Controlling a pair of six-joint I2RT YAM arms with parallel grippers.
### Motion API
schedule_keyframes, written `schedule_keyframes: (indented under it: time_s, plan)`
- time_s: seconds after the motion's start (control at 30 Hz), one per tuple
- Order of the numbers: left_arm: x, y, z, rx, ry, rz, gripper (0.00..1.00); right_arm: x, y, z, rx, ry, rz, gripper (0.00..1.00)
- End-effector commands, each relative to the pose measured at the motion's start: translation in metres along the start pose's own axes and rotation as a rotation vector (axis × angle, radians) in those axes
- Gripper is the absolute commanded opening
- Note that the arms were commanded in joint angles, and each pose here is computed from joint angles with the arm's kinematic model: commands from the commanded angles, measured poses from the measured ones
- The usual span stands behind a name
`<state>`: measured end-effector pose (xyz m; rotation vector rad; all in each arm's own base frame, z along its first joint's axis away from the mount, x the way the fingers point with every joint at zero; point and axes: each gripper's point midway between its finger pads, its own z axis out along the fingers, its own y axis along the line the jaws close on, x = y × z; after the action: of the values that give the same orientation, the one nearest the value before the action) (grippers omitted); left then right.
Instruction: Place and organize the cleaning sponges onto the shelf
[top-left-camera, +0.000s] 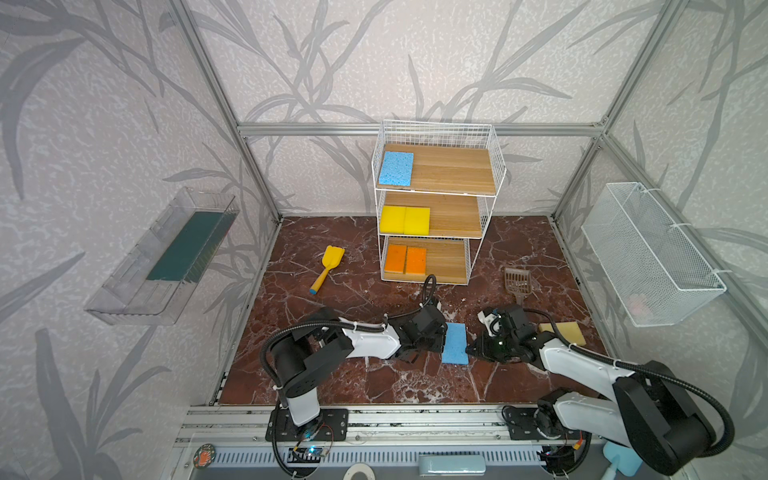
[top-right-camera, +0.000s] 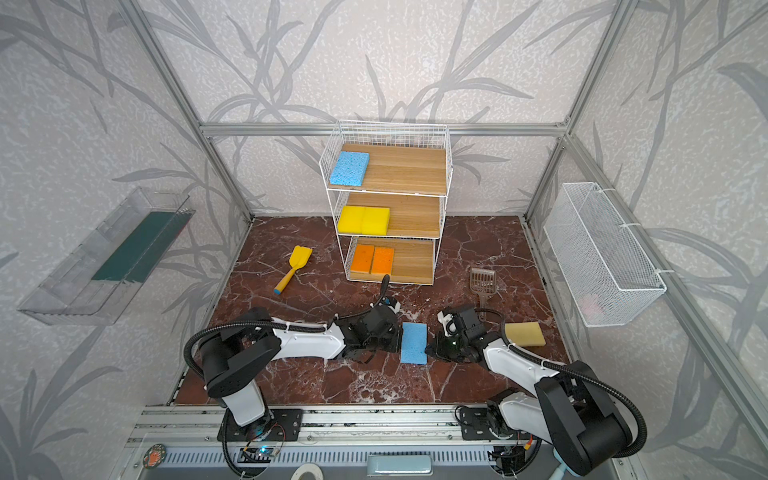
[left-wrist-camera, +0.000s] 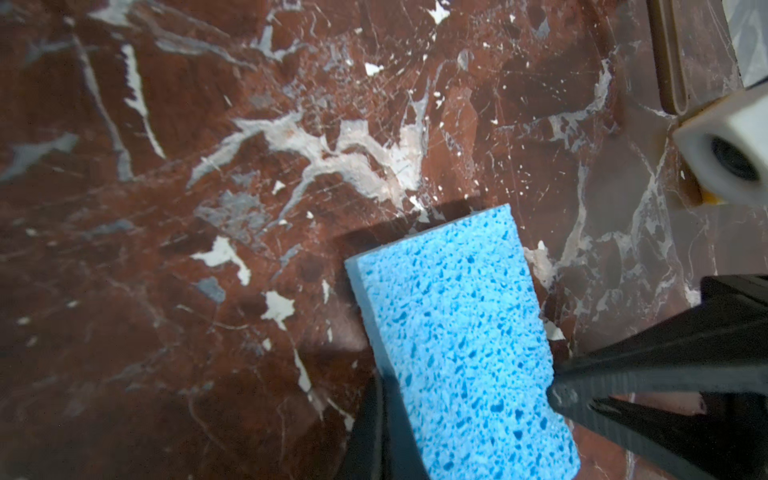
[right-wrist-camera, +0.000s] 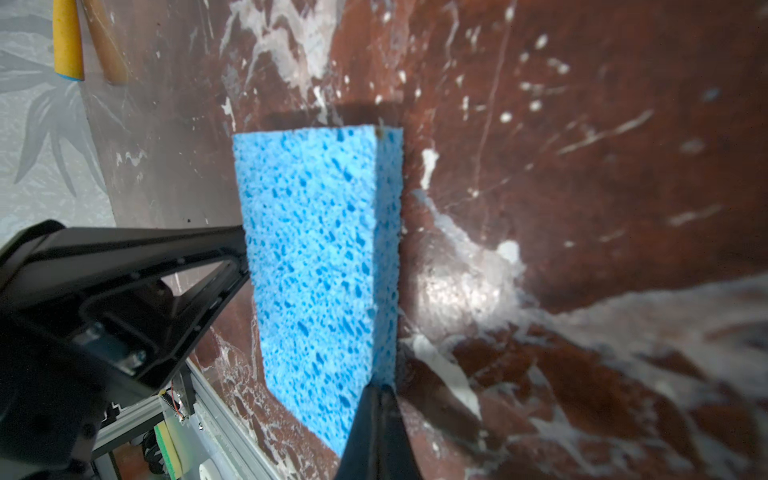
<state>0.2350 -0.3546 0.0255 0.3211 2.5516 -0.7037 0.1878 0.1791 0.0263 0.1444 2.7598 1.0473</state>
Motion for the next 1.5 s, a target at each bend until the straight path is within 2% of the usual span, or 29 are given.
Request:
schedule_keyframes:
  time_s: [0.0, 0.1, 0.17, 0.23, 0.3, 0.37, 0.5, 0.73, 0.97, 1.47]
  plan:
    - [-0.021, -0.007, -0.013, 0.014, -0.061, 0.006, 0.02, -0.006, 0.011, -0.011, 0.003, -0.026, -0.024, 0.15]
    - [-0.023, -0.001, -0.020, 0.000, -0.069, 0.005, 0.04, -0.012, 0.017, -0.023, 0.017, -0.055, -0.050, 0.33]
    - [-0.023, 0.005, -0.027, -0.015, -0.076, 0.003, 0.09, -0.015, 0.017, -0.030, 0.041, -0.076, -0.057, 0.40]
    - [-0.024, 0.013, -0.034, -0.033, -0.085, 0.000, 0.19, -0.015, 0.016, -0.034, 0.056, -0.094, -0.058, 0.44]
    - [-0.026, 0.023, -0.043, -0.059, -0.105, -0.008, 0.36, -0.014, 0.012, -0.034, 0.065, -0.104, -0.059, 0.47]
    - [-0.027, 0.032, -0.052, -0.084, -0.131, -0.011, 0.47, -0.010, 0.007, -0.032, 0.070, -0.094, -0.054, 0.49]
    - [-0.030, 0.050, -0.071, -0.128, -0.182, -0.013, 0.59, 0.002, -0.001, -0.024, 0.079, -0.035, -0.066, 0.54]
    - [-0.032, 0.071, -0.086, -0.170, -0.205, -0.033, 0.62, 0.017, -0.002, -0.014, 0.077, 0.042, -0.071, 0.56]
    - [-0.027, 0.086, -0.083, -0.184, -0.197, -0.070, 0.62, 0.032, -0.006, -0.007, 0.081, 0.067, -0.057, 0.50]
    - [-0.020, 0.097, -0.086, -0.196, -0.202, -0.098, 0.62, 0.031, -0.005, 0.005, 0.083, 0.080, -0.018, 0.28]
